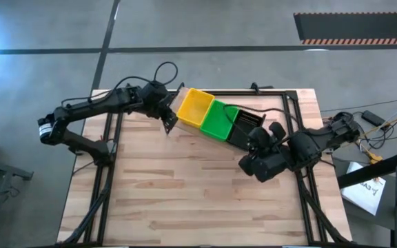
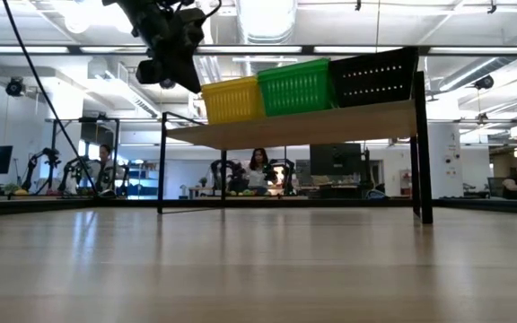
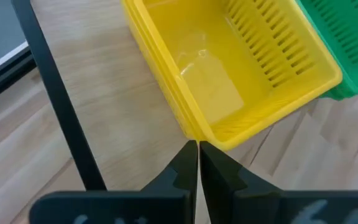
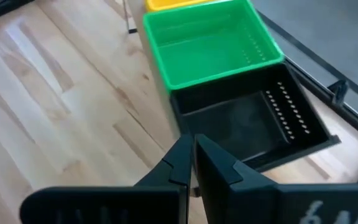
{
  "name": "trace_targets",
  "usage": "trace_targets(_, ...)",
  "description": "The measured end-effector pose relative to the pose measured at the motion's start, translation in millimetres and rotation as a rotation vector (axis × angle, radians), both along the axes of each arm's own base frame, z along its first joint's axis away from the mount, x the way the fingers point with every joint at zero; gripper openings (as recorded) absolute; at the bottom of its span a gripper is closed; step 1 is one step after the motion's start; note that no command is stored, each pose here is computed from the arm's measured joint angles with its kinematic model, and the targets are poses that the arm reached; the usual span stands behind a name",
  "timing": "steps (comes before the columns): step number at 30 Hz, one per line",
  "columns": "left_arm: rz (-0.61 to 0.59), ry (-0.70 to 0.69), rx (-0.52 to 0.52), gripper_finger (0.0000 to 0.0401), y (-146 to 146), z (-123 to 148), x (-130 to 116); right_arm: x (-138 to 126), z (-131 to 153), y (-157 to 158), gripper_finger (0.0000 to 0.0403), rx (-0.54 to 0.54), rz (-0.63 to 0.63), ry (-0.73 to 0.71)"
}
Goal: Stack baskets on shelf by color
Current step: Adjust the stacked yellow bins on the shelf, then adjust the shelf
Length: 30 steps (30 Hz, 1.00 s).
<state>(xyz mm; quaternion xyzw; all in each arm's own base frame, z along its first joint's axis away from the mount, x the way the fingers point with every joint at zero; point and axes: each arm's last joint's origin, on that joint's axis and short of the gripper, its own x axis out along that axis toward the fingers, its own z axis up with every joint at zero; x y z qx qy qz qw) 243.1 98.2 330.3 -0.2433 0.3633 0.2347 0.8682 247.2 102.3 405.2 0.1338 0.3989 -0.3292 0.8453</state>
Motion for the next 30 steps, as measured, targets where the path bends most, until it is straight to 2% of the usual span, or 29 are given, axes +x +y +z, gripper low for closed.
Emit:
trace_targets(4, 0.011, -0.004, -0.010, 0.0001, -1.0, 1.3, -0.8, -17.4, 1.7, -8.5, 0.0013, 0.028, -0.039, -0.030)
trace_targets(9, 0.019, -0.047, 0.016, 0.0001, -4.5, 16.5, -11.0, -38.9, -5.4, -18.9, 0.0013, 0.091, -0.145, -0.075)
trace_targets(16, 0.003, -0.094, 0.058, 0.0001, -9.2, 30.1, -23.3, -59.8, -36.6, -42.3, 0.0013, 0.122, -0.388, -0.109)
trace_targets(20, -0.099, -0.133, 0.074, 0.0001, -17.8, 38.0, -31.9, -67.5, -44.2, -48.5, 0.0013, 0.131, -0.401, -0.097)
trace_targets(23, -0.142, -0.163, 0.094, 0.0001, -26.3, 43.7, -41.9, -67.0, -47.9, -41.1, 0.0013, 0.137, -0.277, -0.097)
trace_targets(26, -0.155, -0.199, 0.109, 0.0001, -33.4, 49.3, -53.2, -63.6, -54.9, -20.8, 0.0013, 0.127, -0.001, -0.136)
trace_targets(30, -0.153, -0.260, 0.106, 0.0001, -43.1, 58.7, -67.3, -65.7, -68.4, 12.8, 0.0009, 0.106, 0.366, -0.300)
